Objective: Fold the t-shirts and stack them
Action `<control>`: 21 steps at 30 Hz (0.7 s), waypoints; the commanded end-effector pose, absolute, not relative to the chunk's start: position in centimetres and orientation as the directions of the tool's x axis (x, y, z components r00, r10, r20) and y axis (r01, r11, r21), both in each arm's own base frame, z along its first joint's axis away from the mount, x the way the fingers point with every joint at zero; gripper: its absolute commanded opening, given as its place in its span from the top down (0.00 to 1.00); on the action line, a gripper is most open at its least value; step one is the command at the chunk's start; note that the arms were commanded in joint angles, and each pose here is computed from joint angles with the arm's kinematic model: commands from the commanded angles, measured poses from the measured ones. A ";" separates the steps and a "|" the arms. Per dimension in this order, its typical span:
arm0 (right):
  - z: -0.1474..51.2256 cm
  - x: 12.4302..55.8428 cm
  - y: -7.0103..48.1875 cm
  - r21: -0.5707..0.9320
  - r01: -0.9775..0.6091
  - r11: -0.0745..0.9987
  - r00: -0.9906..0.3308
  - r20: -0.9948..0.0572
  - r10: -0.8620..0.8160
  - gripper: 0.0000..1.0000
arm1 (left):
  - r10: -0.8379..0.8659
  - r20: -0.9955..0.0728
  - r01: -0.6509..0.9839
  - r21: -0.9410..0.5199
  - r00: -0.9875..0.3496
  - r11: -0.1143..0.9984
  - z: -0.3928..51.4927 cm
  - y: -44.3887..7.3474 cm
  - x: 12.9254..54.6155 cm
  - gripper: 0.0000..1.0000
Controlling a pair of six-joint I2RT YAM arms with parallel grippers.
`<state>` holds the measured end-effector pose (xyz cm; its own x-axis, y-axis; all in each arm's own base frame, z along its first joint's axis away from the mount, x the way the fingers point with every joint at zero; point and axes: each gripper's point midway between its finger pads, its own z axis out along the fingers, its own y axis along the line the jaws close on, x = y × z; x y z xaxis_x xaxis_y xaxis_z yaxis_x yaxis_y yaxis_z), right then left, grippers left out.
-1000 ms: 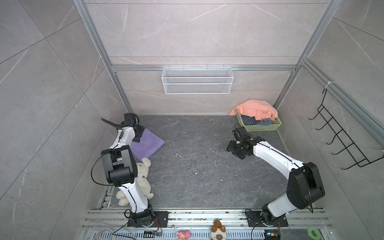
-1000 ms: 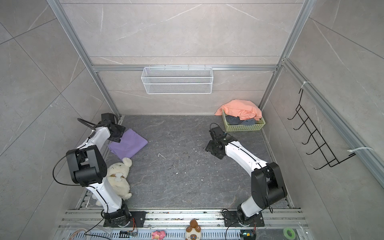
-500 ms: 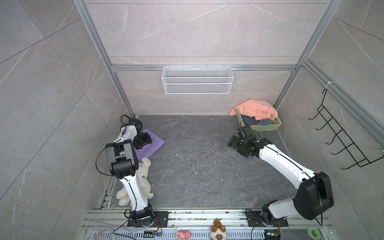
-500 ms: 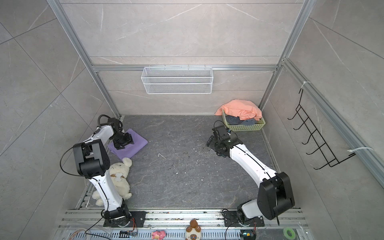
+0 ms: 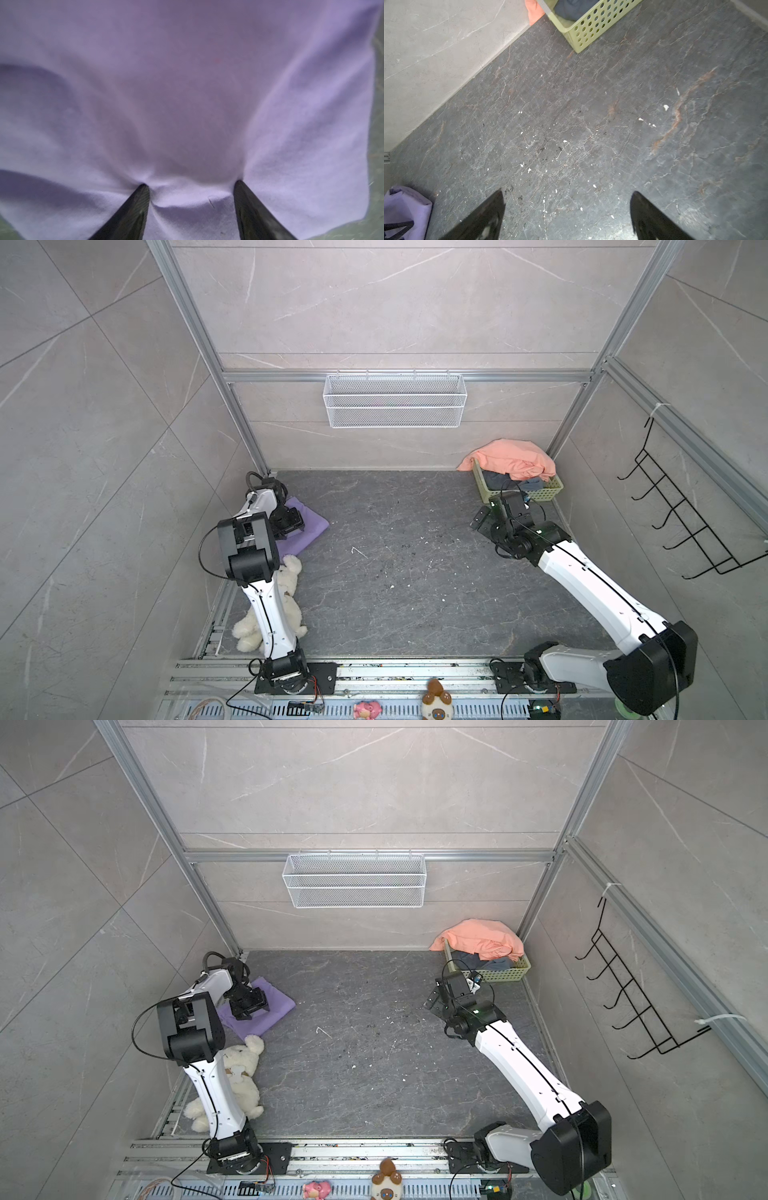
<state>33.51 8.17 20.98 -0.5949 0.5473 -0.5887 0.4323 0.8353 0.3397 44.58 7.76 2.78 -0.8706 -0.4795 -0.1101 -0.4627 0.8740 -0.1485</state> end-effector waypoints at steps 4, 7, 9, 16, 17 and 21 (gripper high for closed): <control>20.6 31.2 6.2 0.313 0.500 0.808 -0.562 -0.592 0.577 0.05 | -0.787 0.032 -0.770 -0.237 -0.616 0.593 -1.3 7.8 45.1 0.34; 20.5 30.2 5.5 0.311 0.515 0.799 -0.548 -0.597 0.586 0.05 | -0.864 0.076 -0.842 -0.282 -0.497 0.460 -2.2 8.0 45.3 0.34; 20.5 29.6 5.0 0.306 0.527 0.793 -0.538 -0.601 0.590 0.05 | -0.895 0.080 -0.871 -0.282 -0.439 0.402 -2.5 8.4 45.4 0.34; 20.5 28.2 4.0 0.291 0.548 0.784 -0.526 -0.609 0.594 0.05 | -0.961 0.106 -0.925 -0.314 -0.256 0.212 -3.2 8.9 46.3 0.34; 20.4 28.1 3.9 0.286 0.551 0.784 -0.527 -0.608 0.593 0.05 | -0.968 0.112 -0.931 -0.318 -0.226 0.180 -3.4 8.9 46.4 0.34; 20.3 27.7 3.7 0.275 0.556 0.784 -0.530 -0.610 0.589 0.05 | -0.983 0.109 -0.945 -0.310 -0.147 0.107 -3.4 9.3 46.1 0.34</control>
<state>28.78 4.58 20.85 -0.5330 0.5903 -0.6062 0.5249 0.7926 0.3103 49.73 9.69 3.48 -0.2718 -0.9622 0.0184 -0.8495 0.2309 -0.4743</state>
